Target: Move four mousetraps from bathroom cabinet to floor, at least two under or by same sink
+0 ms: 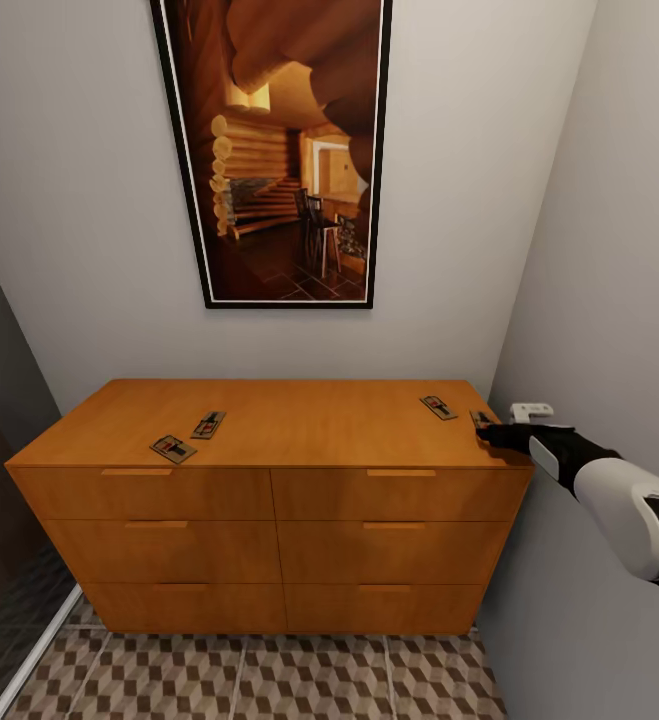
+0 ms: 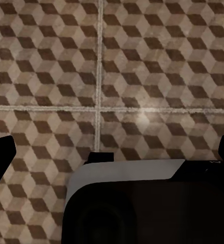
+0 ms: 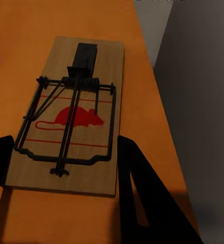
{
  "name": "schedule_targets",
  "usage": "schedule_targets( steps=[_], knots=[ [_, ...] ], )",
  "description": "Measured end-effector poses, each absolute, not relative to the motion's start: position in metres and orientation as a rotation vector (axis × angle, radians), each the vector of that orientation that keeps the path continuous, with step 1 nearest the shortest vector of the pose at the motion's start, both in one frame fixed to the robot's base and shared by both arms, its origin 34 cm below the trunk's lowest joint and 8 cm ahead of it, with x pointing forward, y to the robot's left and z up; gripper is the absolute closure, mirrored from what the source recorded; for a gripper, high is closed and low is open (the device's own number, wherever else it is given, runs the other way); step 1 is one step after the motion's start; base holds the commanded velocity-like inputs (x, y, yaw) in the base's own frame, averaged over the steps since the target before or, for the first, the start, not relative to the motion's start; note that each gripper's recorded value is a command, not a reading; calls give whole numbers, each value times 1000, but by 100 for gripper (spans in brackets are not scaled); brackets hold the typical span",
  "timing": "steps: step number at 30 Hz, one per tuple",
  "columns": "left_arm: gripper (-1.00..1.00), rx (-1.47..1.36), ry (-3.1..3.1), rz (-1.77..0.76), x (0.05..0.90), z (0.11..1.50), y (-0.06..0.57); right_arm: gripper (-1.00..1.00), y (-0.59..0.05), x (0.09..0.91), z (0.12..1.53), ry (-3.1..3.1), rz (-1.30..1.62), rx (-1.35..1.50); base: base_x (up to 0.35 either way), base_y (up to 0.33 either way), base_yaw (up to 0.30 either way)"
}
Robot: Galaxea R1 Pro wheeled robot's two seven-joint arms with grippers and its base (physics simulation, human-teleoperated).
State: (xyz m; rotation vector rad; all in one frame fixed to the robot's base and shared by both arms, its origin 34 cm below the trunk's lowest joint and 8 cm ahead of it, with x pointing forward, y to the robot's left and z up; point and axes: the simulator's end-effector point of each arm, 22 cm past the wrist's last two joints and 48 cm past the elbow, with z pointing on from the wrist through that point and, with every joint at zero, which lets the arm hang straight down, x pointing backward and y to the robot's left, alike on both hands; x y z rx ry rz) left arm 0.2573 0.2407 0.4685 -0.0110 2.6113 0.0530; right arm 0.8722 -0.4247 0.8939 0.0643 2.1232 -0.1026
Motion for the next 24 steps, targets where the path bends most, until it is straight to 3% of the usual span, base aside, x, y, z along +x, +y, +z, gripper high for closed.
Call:
schedule_targets(
  steps=[24],
  knots=[
    [-100,-11,2612,53,257,468,241,100,-432,887,942,2098,-137,79,0,0,0]
  ],
)
